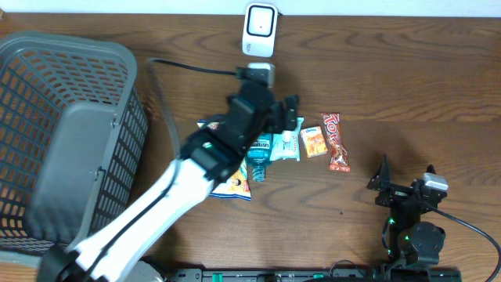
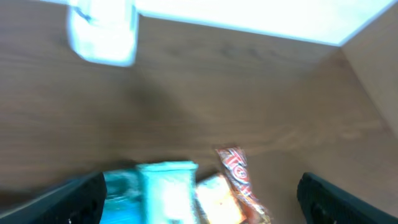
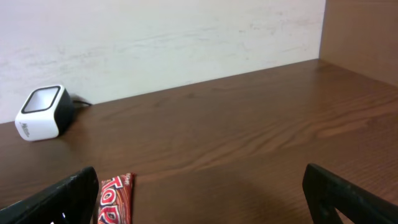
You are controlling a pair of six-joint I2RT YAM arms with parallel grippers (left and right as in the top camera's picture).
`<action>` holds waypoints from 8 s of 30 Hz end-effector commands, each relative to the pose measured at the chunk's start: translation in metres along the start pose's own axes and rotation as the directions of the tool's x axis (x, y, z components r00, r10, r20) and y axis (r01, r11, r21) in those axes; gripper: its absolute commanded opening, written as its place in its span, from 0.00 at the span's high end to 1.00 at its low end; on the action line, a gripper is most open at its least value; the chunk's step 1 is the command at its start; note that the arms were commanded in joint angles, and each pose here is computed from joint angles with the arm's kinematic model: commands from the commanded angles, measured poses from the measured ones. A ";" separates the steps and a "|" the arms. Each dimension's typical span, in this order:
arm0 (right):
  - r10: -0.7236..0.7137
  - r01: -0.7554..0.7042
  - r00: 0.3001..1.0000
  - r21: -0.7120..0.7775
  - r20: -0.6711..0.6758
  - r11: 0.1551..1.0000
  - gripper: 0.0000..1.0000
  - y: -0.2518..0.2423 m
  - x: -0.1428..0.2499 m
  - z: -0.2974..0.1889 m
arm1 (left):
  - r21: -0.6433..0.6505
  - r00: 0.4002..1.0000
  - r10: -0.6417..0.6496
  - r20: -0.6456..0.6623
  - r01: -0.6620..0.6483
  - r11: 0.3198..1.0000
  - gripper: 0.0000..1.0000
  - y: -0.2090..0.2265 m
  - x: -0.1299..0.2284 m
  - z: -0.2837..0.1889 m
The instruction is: Scan the item barcode
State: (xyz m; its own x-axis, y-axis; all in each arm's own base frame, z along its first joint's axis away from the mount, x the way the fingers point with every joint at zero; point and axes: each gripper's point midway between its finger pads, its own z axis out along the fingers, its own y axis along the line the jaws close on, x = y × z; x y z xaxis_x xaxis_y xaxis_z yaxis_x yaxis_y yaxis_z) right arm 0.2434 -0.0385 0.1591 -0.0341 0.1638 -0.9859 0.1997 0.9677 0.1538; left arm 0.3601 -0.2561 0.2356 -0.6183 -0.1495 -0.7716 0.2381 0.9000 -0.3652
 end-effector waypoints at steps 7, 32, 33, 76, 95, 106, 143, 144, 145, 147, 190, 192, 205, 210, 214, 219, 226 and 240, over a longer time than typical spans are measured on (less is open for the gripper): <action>-0.015 0.015 1.000 -0.002 -0.003 1.000 0.01 0.000 0.001 0.000 | -0.426 0.998 -0.028 -0.061 0.000 0.905 0.02 0.122 0.003 -0.042; -0.015 0.015 1.000 -0.002 -0.003 1.000 0.01 0.000 0.001 0.000 | -0.768 0.868 -0.411 -0.277 0.057 0.638 0.92 0.271 0.120 -0.102; -0.015 0.015 1.000 -0.002 -0.003 1.000 0.01 0.000 0.001 0.000 | -0.741 0.867 -0.402 -0.294 0.059 0.669 0.92 0.272 0.119 -0.098; -0.015 0.015 1.000 -0.002 -0.003 1.000 0.01 0.000 0.001 0.000 | -0.301 0.919 0.251 0.306 -0.157 0.941 0.78 0.148 -0.130 -0.162; -0.015 0.015 1.000 -0.002 -0.004 1.000 0.01 0.000 0.001 0.000 | -0.599 0.638 0.435 0.636 0.052 0.799 0.49 0.141 -0.189 -0.349; -0.015 0.015 1.000 -0.002 -0.004 1.000 0.01 0.000 0.001 0.000 | -0.404 0.451 0.418 0.789 -0.133 0.905 0.49 0.066 -0.119 -0.451; -0.015 0.015 1.000 -0.002 -0.004 1.000 0.01 0.000 0.001 0.000 | -0.241 0.330 0.282 0.901 -0.160 0.957 0.02 0.030 -0.055 -0.494; -0.015 0.015 1.000 -0.002 -0.004 1.000 0.01 0.000 0.001 0.000 | -0.212 0.342 0.258 0.904 -0.167 0.963 0.02 0.029 -0.052 -0.490; -0.015 0.015 1.000 -0.002 -0.004 1.000 0.01 0.000 0.001 0.000 | -0.191 0.349 0.241 0.906 -0.171 0.967 0.02 0.030 -0.050 -0.487; -0.015 0.015 1.000 -0.002 -0.004 1.000 0.01 0.000 0.001 0.000 | -0.162 0.359 0.211 0.909 -0.161 0.974 0.02 0.034 -0.046 -0.479; 0.166 -0.190 0.981 -0.357 -0.095 0.915 0.01 0.065 -0.002 -0.013 | -0.090 0.662 0.179 0.727 -0.167 0.982 0.02 0.113 -0.008 -0.279; 0.163 -0.186 0.982 -0.357 -0.094 0.916 0.01 0.065 -0.009 -0.015 | -0.082 0.685 0.175 0.707 -0.166 0.983 0.02 0.117 -0.002 -0.268; 0.036 -0.141 0.928 -0.261 -0.371 0.955 0.01 0.070 -0.044 -0.004 | -0.084 0.788 0.142 0.599 -0.114 0.990 0.02 0.148 0.034 -0.214; 0.027 -0.180 0.786 -0.187 -0.618 0.966 0.01 0.073 -0.043 -0.006 | -0.090 0.840 0.119 0.530 -0.084 0.992 0.02 0.157 0.052 -0.199; 0.015 -0.301 0.683 -0.263 -0.730 0.917 0.01 0.101 -0.039 -0.007 | -0.093 0.860 0.108 0.499 -0.071 0.993 0.02 0.161 0.060 -0.194; 0.016 -0.333 0.609 -0.237 -0.793 0.913 0.01 0.104 -0.018 0.003 | -0.095 0.871 0.102 0.481 -0.064 0.993 0.02 0.163 0.064 -0.192; -0.087 -0.288 0.605 -0.320 -0.792 0.902 0.03 0.117 0.002 0.026 | -0.097 0.883 0.095 0.460 -0.056 0.994 0.02 0.165 0.070 -0.189; 0.221 -0.278 0.388 0.115 -0.895 0.954 0.42 0.146 0.092 0.050 | -0.113 0.936 0.052 0.348 -0.013 0.993 0.02 0.175 0.098 -0.177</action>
State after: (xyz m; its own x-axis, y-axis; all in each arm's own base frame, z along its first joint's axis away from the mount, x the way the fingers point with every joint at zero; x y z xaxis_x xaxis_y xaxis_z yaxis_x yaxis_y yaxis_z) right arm 0.3094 0.1179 0.0965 -0.9038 0.1371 -0.4053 -0.0145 0.9369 0.3492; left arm 0.2093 -0.0386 0.1887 -0.2987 -0.2424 -0.9231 0.1485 0.9436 -0.2958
